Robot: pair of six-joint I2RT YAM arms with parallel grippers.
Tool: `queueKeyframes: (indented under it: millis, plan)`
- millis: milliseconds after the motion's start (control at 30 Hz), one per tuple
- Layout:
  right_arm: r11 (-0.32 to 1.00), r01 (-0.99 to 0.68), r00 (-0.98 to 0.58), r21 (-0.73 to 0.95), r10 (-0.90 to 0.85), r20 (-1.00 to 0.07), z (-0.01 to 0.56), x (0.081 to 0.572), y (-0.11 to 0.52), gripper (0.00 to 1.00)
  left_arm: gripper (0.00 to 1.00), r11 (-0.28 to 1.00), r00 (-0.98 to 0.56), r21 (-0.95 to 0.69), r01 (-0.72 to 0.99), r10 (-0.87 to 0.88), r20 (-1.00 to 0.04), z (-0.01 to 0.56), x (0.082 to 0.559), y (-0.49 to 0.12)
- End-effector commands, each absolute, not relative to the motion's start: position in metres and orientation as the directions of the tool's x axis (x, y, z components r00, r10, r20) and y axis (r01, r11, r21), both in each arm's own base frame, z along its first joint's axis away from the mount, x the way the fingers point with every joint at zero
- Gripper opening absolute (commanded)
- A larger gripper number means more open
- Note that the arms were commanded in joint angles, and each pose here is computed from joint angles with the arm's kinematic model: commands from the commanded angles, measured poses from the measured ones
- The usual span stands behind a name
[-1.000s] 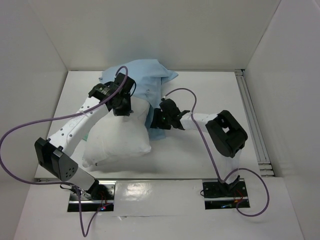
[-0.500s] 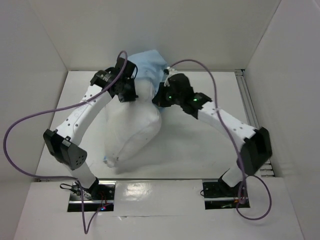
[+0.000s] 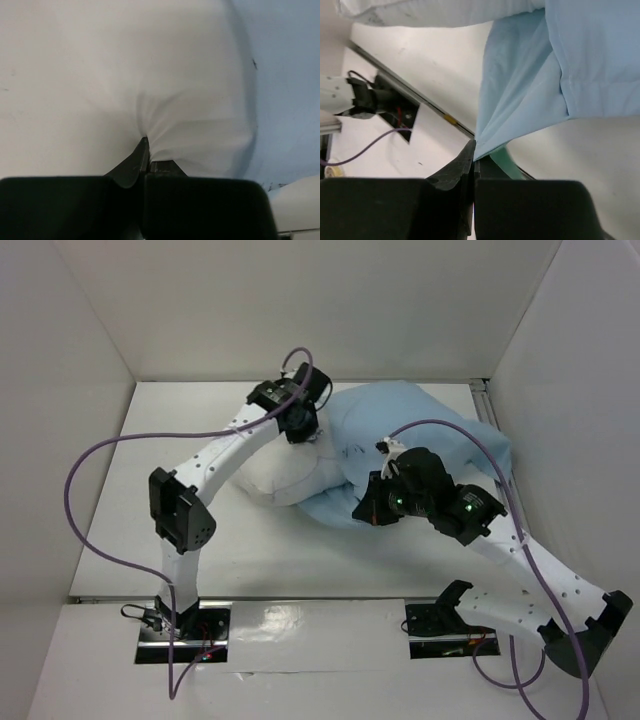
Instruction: Put the pillow into the pillowcase
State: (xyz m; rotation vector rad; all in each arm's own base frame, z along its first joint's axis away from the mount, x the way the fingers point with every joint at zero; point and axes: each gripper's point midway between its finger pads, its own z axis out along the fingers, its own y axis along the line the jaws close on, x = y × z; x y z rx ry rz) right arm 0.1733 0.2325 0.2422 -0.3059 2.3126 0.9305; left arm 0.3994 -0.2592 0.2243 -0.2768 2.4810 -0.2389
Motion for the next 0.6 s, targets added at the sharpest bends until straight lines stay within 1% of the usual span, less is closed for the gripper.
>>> queueKeyframes:
  millis: [0, 33, 100, 133, 167, 200, 267, 300, 333, 367, 467, 500, 533, 567]
  plan:
    - [0.766, -0.372, -0.789, 0.525, 0.037, -0.614, 0.256, 0.162, 0.213, 0.00, 0.00, 0.933, -0.721, -0.340, -0.115, -0.314, -0.617, 0.244, 0.404, -0.301]
    - [0.789, -0.360, -0.779, 0.498, 0.039, -0.626, 0.256, 0.165, 0.207, 0.00, 0.00, 0.936, -0.730, -0.341, -0.085, -0.291, -0.618, 0.241, 0.396, -0.316]
    - [0.826, -0.323, -0.796, 0.461, 0.027, -0.605, 0.248, 0.166, 0.198, 0.00, 0.00, 0.938, -0.749, -0.345, -0.018, -0.241, -0.617, 0.242, 0.385, -0.333]
    - [0.836, -0.313, -0.798, 0.450, 0.025, -0.602, 0.250, 0.168, 0.197, 0.39, 0.00, 0.940, -0.759, -0.341, 0.019, -0.208, -0.617, 0.241, 0.375, -0.343]
    - [0.844, -0.306, -0.793, 0.441, 0.031, -0.609, 0.251, 0.172, 0.197, 0.62, 0.03, 0.939, -0.769, -0.342, 0.047, -0.184, -0.612, 0.241, 0.370, -0.348]
    - [0.855, -0.294, -0.784, 0.427, 0.039, -0.619, 0.254, 0.175, 0.193, 0.79, 0.07, 0.940, -0.773, -0.328, 0.093, -0.140, -0.619, 0.243, 0.363, -0.350]
    - [0.867, -0.281, -0.769, 0.411, 0.053, -0.637, 0.260, 0.183, 0.192, 0.85, 0.41, 0.939, -0.772, -0.322, 0.118, -0.117, -0.625, 0.250, 0.352, -0.341]
    - [0.871, -0.267, -0.759, 0.412, 0.074, -0.647, 0.265, 0.186, 0.191, 0.85, 0.56, 0.943, -0.768, -0.301, 0.143, -0.086, -0.634, 0.251, 0.347, -0.335]
    - [0.886, -0.249, -0.755, 0.392, 0.076, -0.652, 0.264, 0.194, 0.191, 0.85, 0.66, 0.942, -0.766, -0.292, 0.163, -0.066, -0.640, 0.254, 0.339, -0.332]
    - [0.888, -0.237, -0.740, 0.395, 0.099, -0.666, 0.273, 0.199, 0.191, 0.85, 0.73, 0.950, -0.751, -0.267, 0.159, -0.059, -0.657, 0.259, 0.331, -0.315]
    - [0.912, -0.200, -0.717, 0.358, 0.113, -0.688, 0.276, 0.221, 0.194, 0.83, 0.76, 0.975, -0.726, -0.196, 0.102, -0.062, -0.685, 0.259, 0.327, -0.273]
    - [0.910, -0.212, -0.707, 0.356, 0.108, -0.699, 0.282, 0.227, 0.199, 0.82, 0.75, 0.979, -0.695, -0.195, 0.067, -0.094, -0.713, 0.272, 0.329, -0.254]
    - [0.908, -0.217, -0.711, 0.360, 0.105, -0.695, 0.281, 0.232, 0.206, 0.82, 0.75, 0.982, -0.686, -0.187, 0.033, -0.114, -0.718, 0.273, 0.332, -0.240]
    - [0.911, -0.228, -0.734, 0.344, 0.072, -0.675, 0.269, 0.240, 0.217, 0.85, 0.75, 0.981, -0.673, -0.193, -0.026, -0.159, -0.722, 0.274, 0.345, -0.218]
